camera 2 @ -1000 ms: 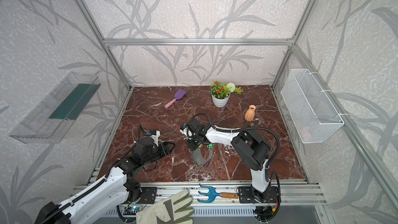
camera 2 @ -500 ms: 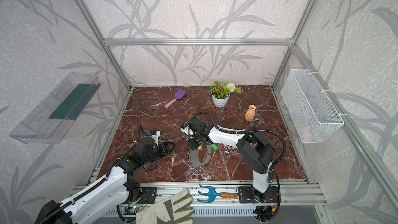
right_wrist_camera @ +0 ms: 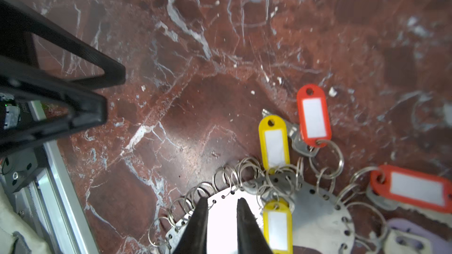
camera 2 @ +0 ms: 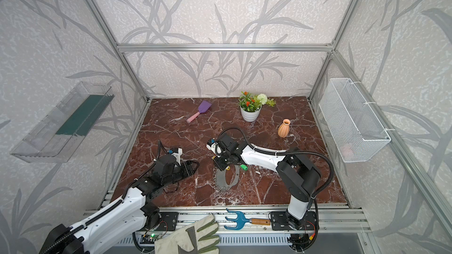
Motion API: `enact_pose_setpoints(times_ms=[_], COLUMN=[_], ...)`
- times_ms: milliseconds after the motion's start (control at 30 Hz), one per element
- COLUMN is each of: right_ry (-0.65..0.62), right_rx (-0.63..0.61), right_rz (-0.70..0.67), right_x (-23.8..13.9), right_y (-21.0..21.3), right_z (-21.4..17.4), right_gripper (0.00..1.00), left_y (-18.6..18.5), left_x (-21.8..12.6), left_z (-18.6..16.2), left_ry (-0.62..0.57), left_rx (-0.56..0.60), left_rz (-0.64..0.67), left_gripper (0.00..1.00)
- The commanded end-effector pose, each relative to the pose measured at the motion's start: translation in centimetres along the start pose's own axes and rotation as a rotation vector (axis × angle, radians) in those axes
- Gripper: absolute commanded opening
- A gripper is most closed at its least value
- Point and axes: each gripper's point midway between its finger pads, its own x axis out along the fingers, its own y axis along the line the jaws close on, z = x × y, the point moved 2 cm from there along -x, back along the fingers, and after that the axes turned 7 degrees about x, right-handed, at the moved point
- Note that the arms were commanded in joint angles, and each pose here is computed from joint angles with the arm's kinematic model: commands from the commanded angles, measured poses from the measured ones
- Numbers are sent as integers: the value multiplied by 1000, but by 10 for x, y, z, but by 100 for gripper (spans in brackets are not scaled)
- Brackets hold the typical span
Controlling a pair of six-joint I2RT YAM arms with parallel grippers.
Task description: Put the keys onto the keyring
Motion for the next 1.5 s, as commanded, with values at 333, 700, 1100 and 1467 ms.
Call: enact_pose_setpoints(times_ms=[333,700,1100,1467], right_ry=[51,45,27,-77], right_rx=[71,87,101,61], right_rz=[57,23,79,147], right_x=[25,37,48,11], right_y=[1,-5,2,20], right_z=[-11,-2,7,20], right_gripper=[24,30,18,0], left_y=[-7,-6,0,-3], left_x=[0,-4,-2,2], left_z=[3,3,-3,-6], left_ry=[-6,-17,-7,8], left_rx=[20,27,13,17], left_rz=[-38,-37,-29,-55], left_gripper=[62,62,62,62])
